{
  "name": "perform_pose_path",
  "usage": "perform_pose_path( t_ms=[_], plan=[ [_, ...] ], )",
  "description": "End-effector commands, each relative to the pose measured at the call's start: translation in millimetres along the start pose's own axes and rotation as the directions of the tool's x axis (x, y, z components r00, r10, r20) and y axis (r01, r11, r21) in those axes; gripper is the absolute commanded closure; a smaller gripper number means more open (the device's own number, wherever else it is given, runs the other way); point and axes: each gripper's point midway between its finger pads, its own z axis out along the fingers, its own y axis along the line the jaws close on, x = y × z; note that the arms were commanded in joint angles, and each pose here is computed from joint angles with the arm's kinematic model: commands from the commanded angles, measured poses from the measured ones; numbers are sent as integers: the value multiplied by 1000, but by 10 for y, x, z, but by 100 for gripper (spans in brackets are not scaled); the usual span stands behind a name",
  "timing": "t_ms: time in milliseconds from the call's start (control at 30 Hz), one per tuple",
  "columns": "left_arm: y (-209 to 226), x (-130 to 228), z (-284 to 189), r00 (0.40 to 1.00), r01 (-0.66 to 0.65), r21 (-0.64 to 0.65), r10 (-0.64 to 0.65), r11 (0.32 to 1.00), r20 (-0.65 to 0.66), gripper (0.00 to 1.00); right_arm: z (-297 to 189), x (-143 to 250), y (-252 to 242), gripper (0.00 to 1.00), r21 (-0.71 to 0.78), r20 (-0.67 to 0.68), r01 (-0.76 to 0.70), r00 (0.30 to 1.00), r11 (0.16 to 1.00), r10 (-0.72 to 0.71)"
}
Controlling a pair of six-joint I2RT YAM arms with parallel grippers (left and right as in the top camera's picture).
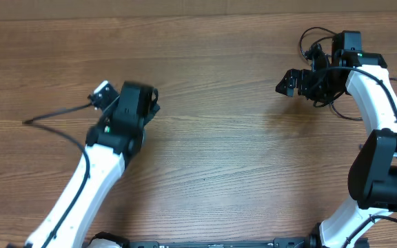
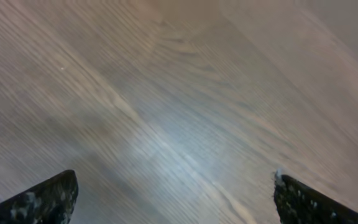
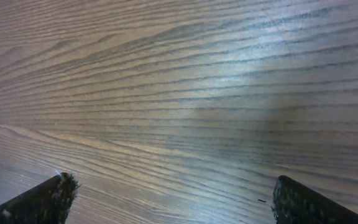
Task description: Untangle cables
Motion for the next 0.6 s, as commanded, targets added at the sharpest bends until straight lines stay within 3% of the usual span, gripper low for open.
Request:
perform_pose_path(
  t_ms=[0,233,567],
  plan=[
    [79,-70,-112,995,-46,90,38,995,87,0,-34,-51,39,0,-12,15,7,1000,1000,-7],
    [157,-21,-130,968,-71,286,-3,956,251,0,-34,-51,38,0,-12,15,7,1000,1000,-7],
    [243,104,-368,886,-210,517,-61,830,459,0,-34,-51,38,0,-12,15,7,1000,1000,-7]
  ],
)
